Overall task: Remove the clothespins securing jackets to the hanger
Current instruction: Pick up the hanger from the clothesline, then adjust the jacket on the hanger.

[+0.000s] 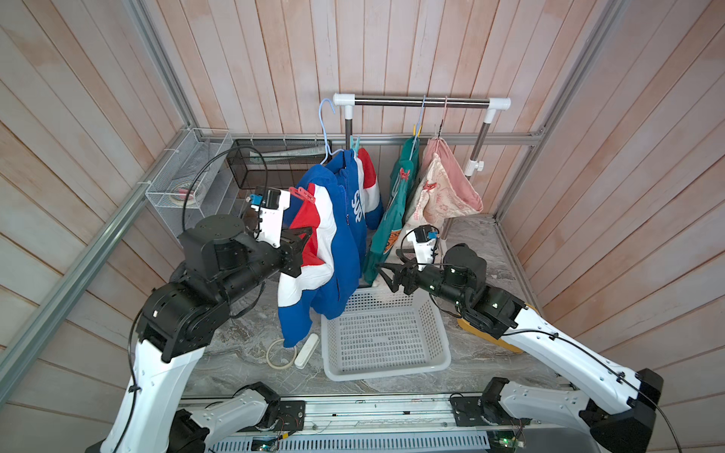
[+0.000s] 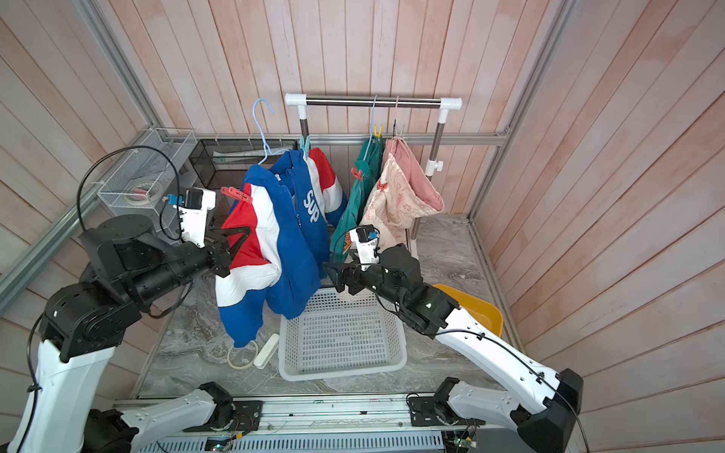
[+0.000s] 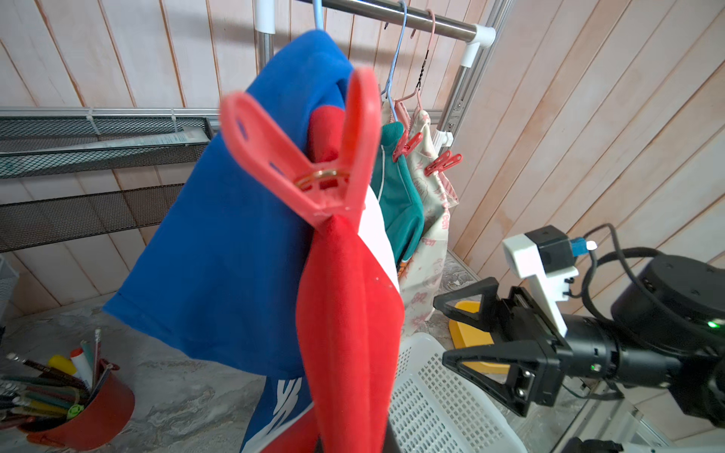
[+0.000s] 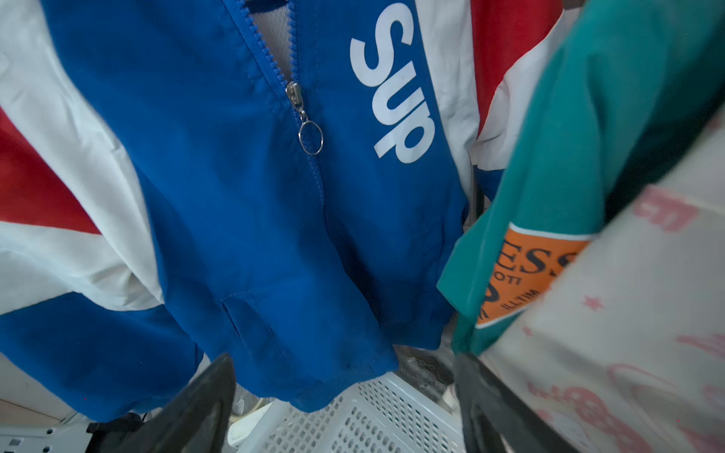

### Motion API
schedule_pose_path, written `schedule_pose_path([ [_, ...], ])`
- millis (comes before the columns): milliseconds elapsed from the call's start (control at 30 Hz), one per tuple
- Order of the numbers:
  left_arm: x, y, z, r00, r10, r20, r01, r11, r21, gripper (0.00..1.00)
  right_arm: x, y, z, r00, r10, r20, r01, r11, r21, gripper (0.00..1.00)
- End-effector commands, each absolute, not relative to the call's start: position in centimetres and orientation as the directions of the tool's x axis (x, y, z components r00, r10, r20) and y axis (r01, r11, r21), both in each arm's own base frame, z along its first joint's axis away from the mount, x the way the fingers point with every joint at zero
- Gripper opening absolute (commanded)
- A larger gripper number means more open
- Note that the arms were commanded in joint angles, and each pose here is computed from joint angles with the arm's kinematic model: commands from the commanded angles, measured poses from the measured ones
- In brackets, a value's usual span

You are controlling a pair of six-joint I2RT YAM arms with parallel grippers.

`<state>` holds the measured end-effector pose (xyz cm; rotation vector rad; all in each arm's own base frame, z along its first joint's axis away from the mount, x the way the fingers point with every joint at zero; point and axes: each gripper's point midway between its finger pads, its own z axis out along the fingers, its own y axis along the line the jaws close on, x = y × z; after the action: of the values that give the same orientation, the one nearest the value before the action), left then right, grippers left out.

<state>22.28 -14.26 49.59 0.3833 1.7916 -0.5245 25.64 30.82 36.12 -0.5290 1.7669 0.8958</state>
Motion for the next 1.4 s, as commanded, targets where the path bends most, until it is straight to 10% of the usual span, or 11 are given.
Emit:
schedule_pose_path([
  [0,20.4,-12.8,52.2,-0.158,-0.051,-0.986,0.519,0.845,-0.127,0.00,26.8,32.0,38.4,-0.322,0.123,-0.939,-0.719,0.613,0.327,0.89],
  [833,7.8,-12.3,53.9,-0.077,-0.102,-0.992,0.799,0.589,-0.123,0.00,45.7,26.1,38.0,-0.336,0.325,-0.884,-0.325,0.841,0.433,0.86],
  [1367,9.5,-16.1,54.9,-0.055,-0.106,-0.993,0.885,0.456,-0.098,0.00,34.3,27.2,38.3,-0.410,0.272,-0.871,-0.580,0.659,0.479,0.85],
])
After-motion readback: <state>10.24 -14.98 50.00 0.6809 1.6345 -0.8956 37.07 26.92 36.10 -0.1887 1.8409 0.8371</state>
